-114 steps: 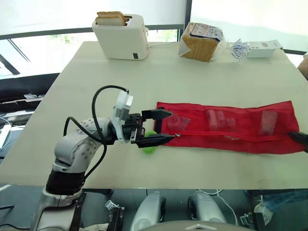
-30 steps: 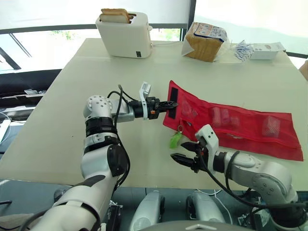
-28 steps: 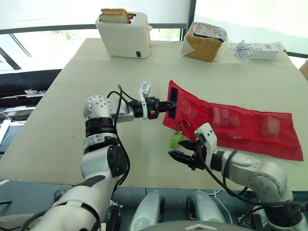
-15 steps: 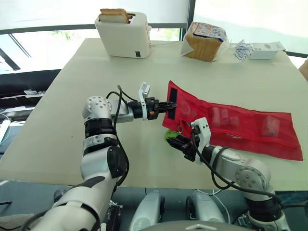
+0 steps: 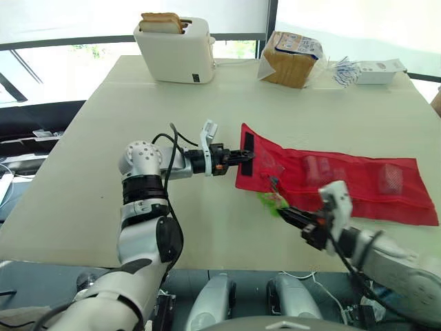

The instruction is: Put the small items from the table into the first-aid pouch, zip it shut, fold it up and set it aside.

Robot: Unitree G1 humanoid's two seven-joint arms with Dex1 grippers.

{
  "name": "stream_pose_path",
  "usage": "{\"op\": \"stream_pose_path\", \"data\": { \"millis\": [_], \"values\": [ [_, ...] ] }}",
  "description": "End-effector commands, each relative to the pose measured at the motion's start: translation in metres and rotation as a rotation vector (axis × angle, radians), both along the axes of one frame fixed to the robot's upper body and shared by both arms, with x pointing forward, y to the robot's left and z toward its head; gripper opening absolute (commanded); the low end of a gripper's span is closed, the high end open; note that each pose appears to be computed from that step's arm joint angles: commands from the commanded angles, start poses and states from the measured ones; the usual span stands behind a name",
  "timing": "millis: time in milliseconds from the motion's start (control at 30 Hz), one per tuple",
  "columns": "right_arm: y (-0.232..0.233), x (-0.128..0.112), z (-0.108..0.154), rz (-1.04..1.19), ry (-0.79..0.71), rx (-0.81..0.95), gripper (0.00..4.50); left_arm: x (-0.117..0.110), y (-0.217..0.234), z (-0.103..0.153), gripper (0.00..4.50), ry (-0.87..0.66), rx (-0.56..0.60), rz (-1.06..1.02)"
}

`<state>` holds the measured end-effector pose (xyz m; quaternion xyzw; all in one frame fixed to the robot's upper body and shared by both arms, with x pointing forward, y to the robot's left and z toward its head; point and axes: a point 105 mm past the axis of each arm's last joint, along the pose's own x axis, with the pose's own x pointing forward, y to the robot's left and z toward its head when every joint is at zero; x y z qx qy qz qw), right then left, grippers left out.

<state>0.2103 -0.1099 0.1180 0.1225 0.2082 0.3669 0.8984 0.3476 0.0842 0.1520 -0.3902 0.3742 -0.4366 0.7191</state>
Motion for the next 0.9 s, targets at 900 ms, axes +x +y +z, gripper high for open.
{"op": "stream_pose_path", "data": {
  "millis": [900],
  "values": [
    [-0.230,-0.019,0.057,-0.624,-0.031,-1.111,0.05,0.033,0.107,-0.024,0.00,-0.271,0.386,0.235]
  ]
}}
